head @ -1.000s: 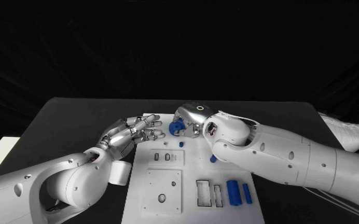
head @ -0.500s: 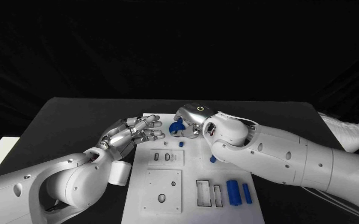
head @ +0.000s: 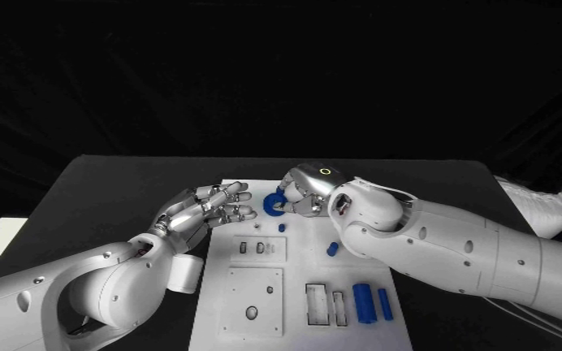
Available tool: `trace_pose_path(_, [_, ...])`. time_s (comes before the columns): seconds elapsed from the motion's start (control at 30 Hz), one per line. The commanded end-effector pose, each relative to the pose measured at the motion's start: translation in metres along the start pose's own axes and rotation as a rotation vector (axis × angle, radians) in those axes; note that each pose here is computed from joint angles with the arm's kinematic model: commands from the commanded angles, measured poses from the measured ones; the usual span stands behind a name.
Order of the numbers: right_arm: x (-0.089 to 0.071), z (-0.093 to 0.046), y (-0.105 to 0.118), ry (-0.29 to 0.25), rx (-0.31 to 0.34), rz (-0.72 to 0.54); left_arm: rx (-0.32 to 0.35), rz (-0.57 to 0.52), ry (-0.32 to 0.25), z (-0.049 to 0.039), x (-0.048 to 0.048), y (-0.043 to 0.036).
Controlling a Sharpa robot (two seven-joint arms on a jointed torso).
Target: Assemble the parts on the task board
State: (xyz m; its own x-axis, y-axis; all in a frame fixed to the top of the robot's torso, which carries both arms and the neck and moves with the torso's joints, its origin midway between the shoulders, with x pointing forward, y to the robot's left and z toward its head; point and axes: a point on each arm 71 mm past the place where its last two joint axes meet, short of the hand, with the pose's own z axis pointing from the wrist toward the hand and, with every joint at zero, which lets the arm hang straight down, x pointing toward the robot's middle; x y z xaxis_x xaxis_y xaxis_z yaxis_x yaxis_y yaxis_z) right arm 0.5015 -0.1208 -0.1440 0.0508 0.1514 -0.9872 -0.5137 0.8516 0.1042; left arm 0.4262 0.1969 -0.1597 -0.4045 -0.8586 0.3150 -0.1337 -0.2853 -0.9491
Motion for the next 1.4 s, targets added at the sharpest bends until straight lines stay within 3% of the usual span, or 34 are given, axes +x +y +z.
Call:
trace_pose_path(0.03, [-0.014,-0.012,-0.011,-0.119,-0.061,0.142,0.006,-0.009,0.02,-0.0003,0.0013,-0.0012])
trace_pose_path(0.3, [-0.027,-0.056,-0.072,-0.042,-0.065,0.373,0.01,-0.008,0.015,0.0003,-0.0029,-0.0015])
trace_pose_path(0.63, [-0.03,-0.095,-0.132,-0.002,0.051,0.401,0.01,-0.006,0.008,0.0029,-0.0069,0.0007])
trace_pose_path(0.93, [-0.018,-0.105,-0.15,0.04,0.105,0.375,0.008,-0.005,0.006,0.004,-0.0074,0.0019])
trace_pose_path(1.4, [0.004,-0.097,-0.154,0.077,0.128,0.369,0.007,-0.005,0.004,0.0048,-0.0081,0.0028])
